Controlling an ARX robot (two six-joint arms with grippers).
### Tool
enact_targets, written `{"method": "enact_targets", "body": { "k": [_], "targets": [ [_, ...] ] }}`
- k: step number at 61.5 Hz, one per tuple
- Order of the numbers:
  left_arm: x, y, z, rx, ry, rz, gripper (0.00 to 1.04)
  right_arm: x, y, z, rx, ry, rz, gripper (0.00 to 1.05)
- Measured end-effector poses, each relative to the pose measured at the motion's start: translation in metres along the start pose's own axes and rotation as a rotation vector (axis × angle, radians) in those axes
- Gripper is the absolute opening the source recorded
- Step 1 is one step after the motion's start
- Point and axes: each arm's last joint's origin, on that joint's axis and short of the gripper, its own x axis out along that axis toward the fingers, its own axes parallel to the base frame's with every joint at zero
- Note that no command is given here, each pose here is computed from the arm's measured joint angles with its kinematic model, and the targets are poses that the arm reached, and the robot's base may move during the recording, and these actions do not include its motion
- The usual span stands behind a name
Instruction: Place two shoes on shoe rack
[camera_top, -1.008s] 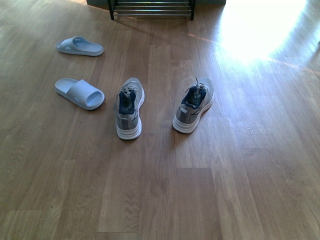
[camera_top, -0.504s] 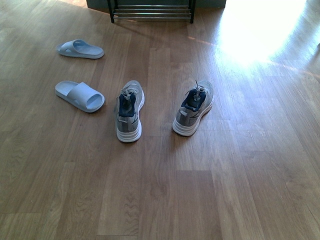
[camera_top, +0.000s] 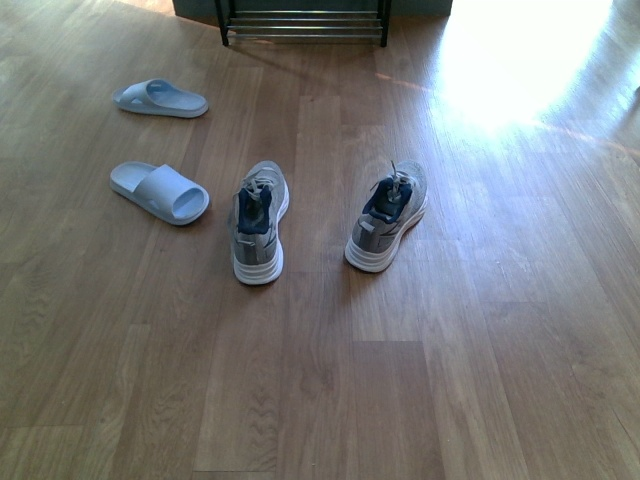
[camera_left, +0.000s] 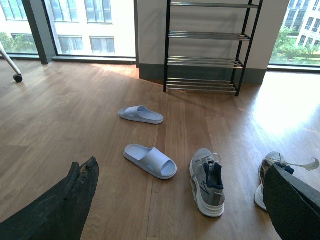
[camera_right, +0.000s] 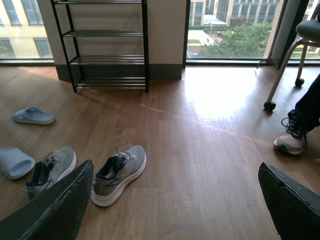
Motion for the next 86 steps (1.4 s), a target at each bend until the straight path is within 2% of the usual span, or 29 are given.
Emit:
{"method": "enact_targets", "body": {
  "k": [86],
  "targets": [
    [0.0000, 0.0000, 0.0000, 0.000, 0.000, 0.001, 0.95, 0.0000, 0.0000, 0.0000, 0.000, 0.000, 0.001, 0.96]
  ]
}}
